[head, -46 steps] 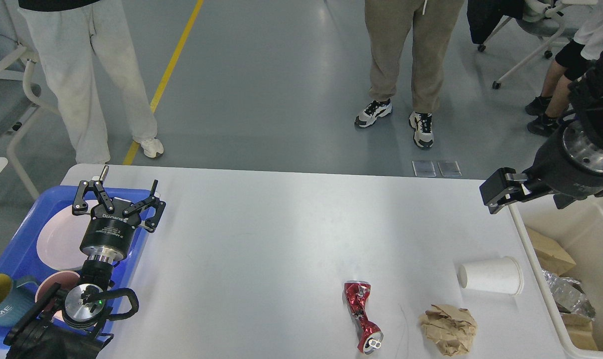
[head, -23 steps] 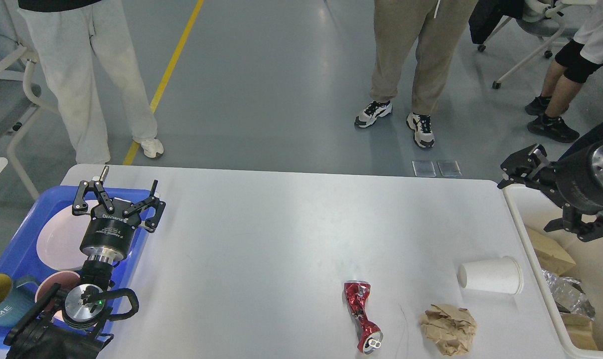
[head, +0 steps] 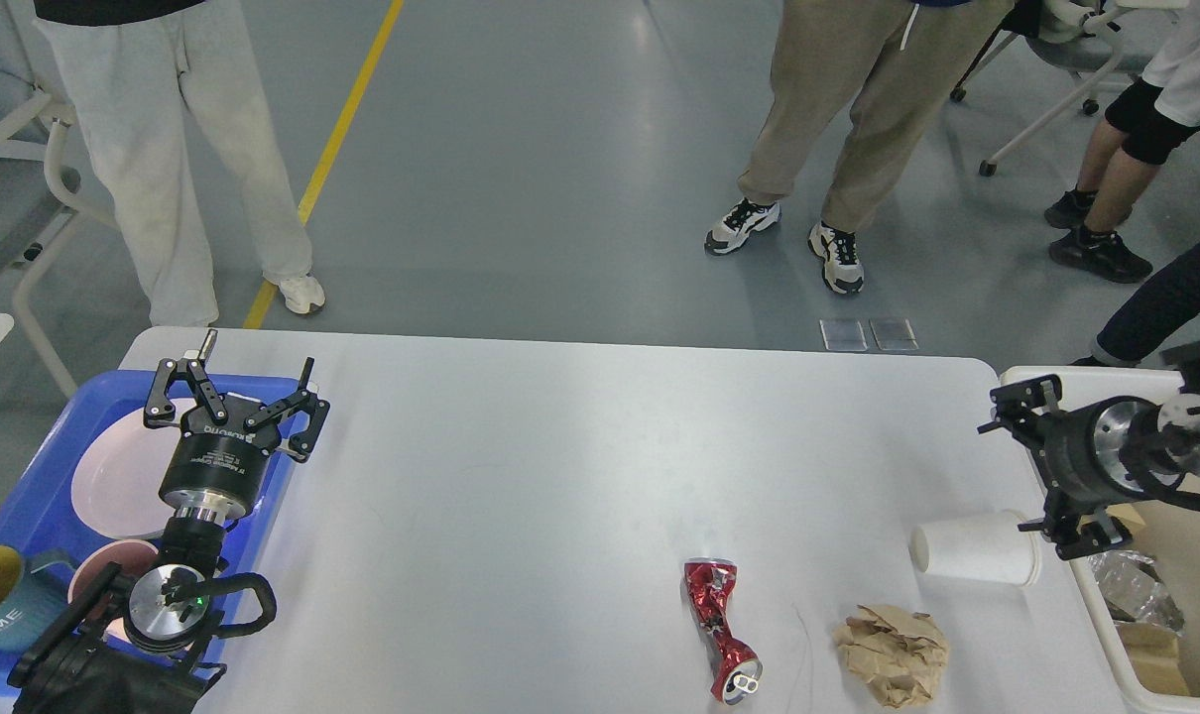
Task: Tidy desktop
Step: 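Lower the right gripper and grasp the lying white cup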
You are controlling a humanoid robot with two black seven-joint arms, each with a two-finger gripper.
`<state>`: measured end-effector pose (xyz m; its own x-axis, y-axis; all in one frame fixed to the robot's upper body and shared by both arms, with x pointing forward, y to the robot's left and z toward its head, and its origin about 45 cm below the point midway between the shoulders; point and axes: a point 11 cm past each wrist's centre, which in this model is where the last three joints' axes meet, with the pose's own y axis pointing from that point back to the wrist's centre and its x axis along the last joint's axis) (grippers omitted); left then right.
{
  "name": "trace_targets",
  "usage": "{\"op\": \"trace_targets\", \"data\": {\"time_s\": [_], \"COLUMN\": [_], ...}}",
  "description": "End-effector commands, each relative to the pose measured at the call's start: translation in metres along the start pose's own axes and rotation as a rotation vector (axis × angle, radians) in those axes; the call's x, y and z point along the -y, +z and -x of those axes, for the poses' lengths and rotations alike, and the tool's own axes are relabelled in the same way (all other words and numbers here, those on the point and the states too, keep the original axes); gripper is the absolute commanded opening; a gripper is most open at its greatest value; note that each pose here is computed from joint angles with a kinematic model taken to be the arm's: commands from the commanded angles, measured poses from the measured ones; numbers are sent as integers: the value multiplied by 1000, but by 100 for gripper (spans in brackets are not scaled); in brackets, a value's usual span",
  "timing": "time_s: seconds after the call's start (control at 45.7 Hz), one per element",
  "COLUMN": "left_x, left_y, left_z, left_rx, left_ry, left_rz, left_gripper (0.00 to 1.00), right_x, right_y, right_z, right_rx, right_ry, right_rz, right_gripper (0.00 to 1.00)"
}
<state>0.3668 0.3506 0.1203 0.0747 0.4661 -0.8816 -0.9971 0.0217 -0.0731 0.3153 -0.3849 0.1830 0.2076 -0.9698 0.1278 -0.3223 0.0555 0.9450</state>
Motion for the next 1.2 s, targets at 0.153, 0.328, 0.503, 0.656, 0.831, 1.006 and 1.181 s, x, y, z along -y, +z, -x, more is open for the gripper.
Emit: {"op": "trace_targets", "data": {"time_s": [0.153,0.328,0.503,0.656,0.831,1.006,1.181], "left_x": [0,0,0,0,0,0,0], "left_y": [0,0,0,0,0,0,0], "left_z": [0,0,0,0,0,0,0], "left_rx": [0,0,0,0,0,0,0], "left_ry": [-1,-1,-1,-1,-1,-1,-1], "left_rz": [1,0,1,0,0,0,1], "left_gripper": [96,96,96,96,96,96,96], "right_x": [75,99,114,115,120,123,124], "right_y": [38,42,43,43,45,49,48], "right_z": [-14,-9,-13,-20,-23,-20,-14], "right_rx": [38,49,16,13,-7,-11,-5], "right_ry": [72,69,109,133,152,149,134], "right_rz": [53,39,39,39,42,48,49], "right_gripper": [100,100,100,100,100,95,91]}}
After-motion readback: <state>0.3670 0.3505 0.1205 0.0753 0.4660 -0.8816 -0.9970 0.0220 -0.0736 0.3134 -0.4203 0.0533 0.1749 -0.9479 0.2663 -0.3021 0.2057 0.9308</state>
